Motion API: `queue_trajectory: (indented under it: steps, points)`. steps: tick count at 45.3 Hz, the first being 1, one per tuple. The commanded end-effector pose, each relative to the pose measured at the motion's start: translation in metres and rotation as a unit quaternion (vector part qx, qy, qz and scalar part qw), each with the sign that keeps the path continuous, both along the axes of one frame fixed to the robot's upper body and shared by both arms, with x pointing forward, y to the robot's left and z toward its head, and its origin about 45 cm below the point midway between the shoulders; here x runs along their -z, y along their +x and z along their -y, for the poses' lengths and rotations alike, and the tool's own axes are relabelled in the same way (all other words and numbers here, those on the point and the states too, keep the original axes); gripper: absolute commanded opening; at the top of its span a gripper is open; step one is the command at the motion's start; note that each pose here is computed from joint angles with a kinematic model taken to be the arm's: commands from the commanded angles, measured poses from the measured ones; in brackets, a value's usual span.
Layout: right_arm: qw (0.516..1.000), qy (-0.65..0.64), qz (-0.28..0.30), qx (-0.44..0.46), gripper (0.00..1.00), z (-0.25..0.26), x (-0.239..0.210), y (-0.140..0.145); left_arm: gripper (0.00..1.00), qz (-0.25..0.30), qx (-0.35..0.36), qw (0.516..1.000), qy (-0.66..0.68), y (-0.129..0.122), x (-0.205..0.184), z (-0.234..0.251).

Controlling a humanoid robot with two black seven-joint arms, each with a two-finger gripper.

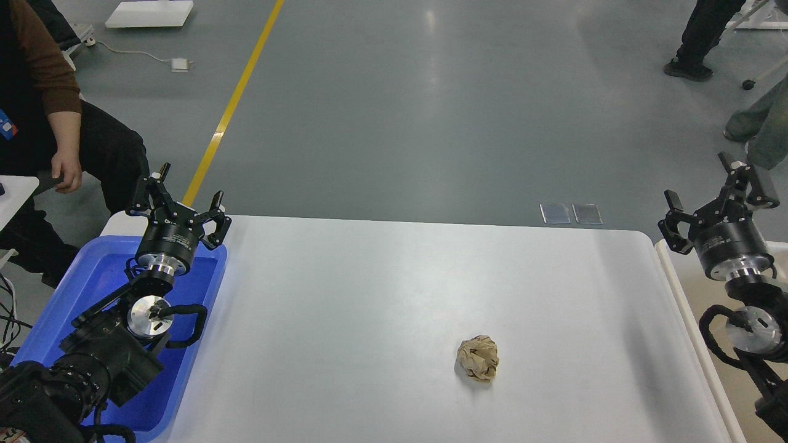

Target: Tidy desktop

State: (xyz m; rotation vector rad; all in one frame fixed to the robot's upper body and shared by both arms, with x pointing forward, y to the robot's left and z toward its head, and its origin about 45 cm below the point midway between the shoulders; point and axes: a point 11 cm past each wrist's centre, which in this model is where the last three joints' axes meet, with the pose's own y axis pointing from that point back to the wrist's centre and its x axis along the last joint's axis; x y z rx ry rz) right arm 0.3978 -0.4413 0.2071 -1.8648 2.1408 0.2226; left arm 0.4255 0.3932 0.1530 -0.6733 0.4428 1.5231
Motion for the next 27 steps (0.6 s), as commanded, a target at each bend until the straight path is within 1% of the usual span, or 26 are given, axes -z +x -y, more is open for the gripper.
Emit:
queue_trajectory:
  steps: [1, 4, 8, 12, 13, 17, 22, 27]
  points:
    - [1.0, -0.025, -0.014, -0.011, 1.0, -0.003, 0.003, 0.0, 1.0, 0.0, 0.0, 1.0, 0.0, 0.0, 0.0, 0.0]
    - [0.997, -0.062, -0.035, -0.032, 1.0, -0.002, 0.006, -0.002, 1.0, 0.0, 0.0, 1.0, 0.0, 0.0, 0.0, 0.0]
    - [0.984, -0.145, -0.067, -0.074, 1.0, 0.003, 0.001, -0.003, 1.0, 0.0, 0.0, 1.0, 0.0, 0.0, 0.0, 0.0]
    - [0.96, -0.235, -0.094, -0.12, 1.0, -0.007, -0.003, 0.005, 1.0, 0.0, 0.0, 1.0, 0.001, 0.0, 0.0, 0.0]
    - [0.943, -0.288, -0.102, -0.136, 1.0, -0.01, -0.01, 0.011, 1.0, 0.0, 0.0, 1.0, 0.0, 0.0, 0.0, 0.0]
    - [0.908, -0.372, -0.109, -0.16, 1.0, -0.009, -0.029, 0.02, 1.0, 0.0, 0.0, 1.0, 0.0, 0.0, 0.0, 0.0]
    - [0.876, -0.43, -0.106, -0.193, 1.0, -0.017, -0.05, 0.03, 1.0, 0.0, 0.0, 1.0, 0.0, 0.0, 0.0, 0.0]
    - [0.81, -0.519, -0.092, -0.257, 1.0, -0.046, -0.069, 0.038, 1.0, 0.0, 0.0, 1.0, 0.0, 0.0, 0.0, 0.0]
